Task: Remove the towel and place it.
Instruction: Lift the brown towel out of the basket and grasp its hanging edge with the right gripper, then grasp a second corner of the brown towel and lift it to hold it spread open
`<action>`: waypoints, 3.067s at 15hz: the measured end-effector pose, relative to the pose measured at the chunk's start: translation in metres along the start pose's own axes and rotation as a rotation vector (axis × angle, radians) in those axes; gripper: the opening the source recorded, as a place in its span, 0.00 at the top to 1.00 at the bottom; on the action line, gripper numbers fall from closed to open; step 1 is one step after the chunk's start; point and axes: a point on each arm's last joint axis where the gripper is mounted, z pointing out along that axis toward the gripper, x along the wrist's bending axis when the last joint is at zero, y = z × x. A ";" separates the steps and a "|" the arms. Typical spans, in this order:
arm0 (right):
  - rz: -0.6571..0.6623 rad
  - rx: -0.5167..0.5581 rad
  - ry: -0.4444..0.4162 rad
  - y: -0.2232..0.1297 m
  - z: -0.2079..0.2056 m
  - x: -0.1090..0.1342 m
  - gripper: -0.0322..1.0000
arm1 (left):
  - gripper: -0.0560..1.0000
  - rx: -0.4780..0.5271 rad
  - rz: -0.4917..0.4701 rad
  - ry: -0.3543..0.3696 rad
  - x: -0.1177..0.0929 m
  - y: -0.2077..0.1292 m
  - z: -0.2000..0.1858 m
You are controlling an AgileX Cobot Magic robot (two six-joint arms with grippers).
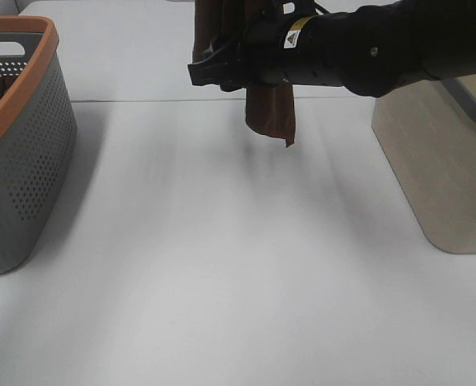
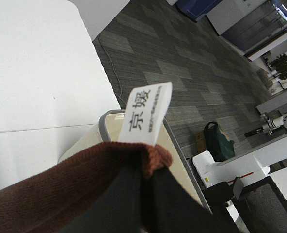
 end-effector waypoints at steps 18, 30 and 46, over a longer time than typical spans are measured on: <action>-0.007 -0.036 -0.005 -0.010 0.014 0.003 0.54 | 0.94 0.004 0.011 -0.017 -0.002 0.000 0.000; -0.019 -0.045 -0.094 -0.012 0.017 -0.005 0.62 | 0.94 0.008 0.015 -0.033 -0.003 -0.001 0.000; -0.070 -0.054 -0.099 -0.011 0.026 -0.005 0.93 | 0.94 0.014 0.006 -0.065 -0.006 -0.001 0.000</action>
